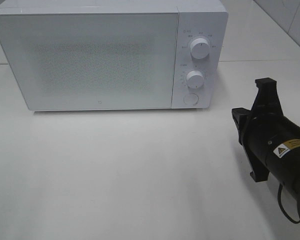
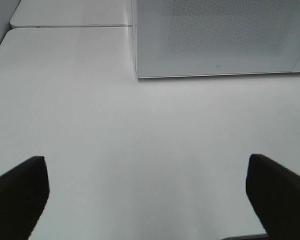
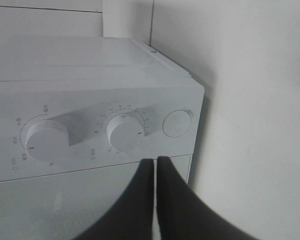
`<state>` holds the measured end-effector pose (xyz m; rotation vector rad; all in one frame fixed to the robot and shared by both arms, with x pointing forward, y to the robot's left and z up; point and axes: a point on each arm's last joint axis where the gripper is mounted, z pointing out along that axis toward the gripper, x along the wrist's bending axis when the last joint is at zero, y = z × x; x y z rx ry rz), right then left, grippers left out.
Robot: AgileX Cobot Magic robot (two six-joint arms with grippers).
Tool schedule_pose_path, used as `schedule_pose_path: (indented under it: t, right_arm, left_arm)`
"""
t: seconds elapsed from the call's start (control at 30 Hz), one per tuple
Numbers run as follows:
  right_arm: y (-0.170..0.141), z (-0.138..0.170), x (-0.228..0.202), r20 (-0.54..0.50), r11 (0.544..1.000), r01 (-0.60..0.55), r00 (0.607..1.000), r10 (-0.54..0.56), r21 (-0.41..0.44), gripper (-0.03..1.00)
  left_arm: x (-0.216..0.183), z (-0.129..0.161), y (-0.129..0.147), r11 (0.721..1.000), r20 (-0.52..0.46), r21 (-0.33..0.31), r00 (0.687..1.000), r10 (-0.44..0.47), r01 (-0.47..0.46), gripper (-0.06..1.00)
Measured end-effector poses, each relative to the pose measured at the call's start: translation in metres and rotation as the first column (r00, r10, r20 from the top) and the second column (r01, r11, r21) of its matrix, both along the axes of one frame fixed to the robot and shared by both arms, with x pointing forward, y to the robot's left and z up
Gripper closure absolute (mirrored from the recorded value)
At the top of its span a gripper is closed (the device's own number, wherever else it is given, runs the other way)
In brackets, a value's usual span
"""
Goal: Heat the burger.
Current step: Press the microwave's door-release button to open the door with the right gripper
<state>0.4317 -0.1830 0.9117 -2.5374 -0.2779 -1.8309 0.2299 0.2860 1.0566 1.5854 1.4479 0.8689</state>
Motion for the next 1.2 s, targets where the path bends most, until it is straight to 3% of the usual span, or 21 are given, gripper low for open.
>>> schedule_pose_path:
  t: [0.57,1.2]
  right_arm:
    - [0.014,-0.022,0.010,-0.109,0.990,0.048,0.993,-0.033,0.134,0.96]
    - [0.032,-0.036,0.062,-0.165,0.989,0.032,0.986,-0.007,0.148,0.96]
  left_arm:
    - [0.000,0.000,0.000,1.000,0.000,0.000,1.000,0.000,0.000,-0.05]
    - [0.000,0.000,0.000,1.000,0.000,0.000,1.000,0.000,0.000,-0.05]
